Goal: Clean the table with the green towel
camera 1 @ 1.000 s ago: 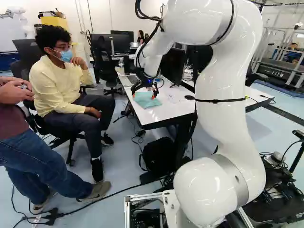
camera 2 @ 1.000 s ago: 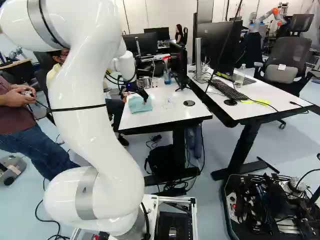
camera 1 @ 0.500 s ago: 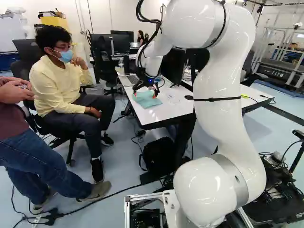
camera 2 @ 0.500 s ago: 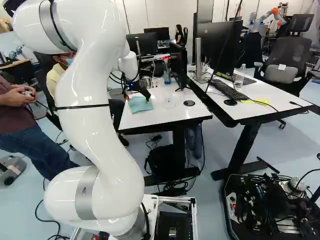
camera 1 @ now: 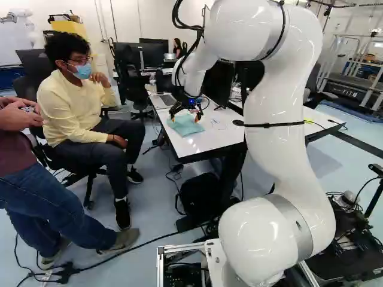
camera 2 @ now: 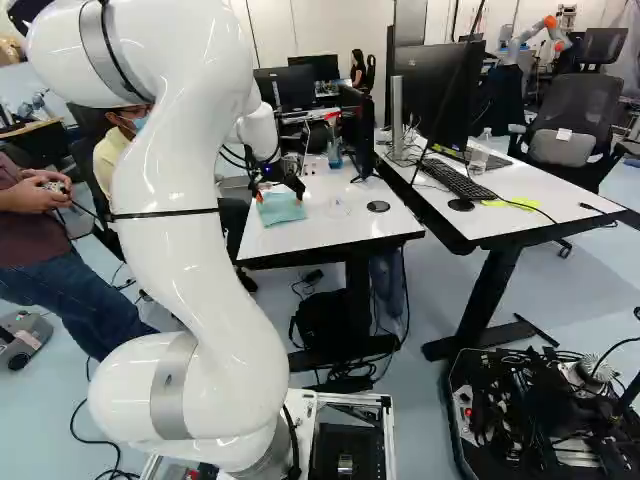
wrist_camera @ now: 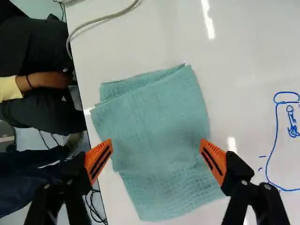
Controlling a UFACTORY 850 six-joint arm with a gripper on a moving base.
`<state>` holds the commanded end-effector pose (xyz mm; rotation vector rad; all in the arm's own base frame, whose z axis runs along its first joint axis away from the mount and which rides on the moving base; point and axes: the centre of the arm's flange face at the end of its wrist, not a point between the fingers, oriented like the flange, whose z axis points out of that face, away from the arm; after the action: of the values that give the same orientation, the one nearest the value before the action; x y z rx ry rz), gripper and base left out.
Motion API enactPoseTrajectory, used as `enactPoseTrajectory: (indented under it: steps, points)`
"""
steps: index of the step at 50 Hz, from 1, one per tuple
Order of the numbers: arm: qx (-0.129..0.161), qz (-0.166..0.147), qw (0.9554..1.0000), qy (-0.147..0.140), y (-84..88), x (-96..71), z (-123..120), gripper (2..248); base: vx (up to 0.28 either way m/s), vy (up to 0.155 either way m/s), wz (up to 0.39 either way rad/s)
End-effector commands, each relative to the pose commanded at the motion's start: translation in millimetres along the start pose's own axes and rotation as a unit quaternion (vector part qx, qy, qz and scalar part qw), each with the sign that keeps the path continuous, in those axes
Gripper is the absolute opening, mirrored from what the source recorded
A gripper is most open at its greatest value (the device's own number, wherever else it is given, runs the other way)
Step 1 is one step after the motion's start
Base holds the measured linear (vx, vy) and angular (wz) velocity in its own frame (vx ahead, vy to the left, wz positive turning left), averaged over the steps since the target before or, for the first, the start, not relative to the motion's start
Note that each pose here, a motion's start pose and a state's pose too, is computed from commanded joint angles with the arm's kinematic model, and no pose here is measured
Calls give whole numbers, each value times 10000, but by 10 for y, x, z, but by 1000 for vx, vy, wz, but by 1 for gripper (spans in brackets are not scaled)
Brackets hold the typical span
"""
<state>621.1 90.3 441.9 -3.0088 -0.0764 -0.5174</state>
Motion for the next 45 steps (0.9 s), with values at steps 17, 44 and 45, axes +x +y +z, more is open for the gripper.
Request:
enactPoseTrajectory:
  steps: [17, 44, 45]
  points:
    - [-377, -801, 9956, -304, -6, -144, -38, 247, 0, 0, 0]
    - [-651, -1694, 9808, -716, -386, -189, -9, 247, 0, 0, 0]
    - [-649, -1702, 9807, -708, -399, -175, -2, 247, 0, 0, 0]
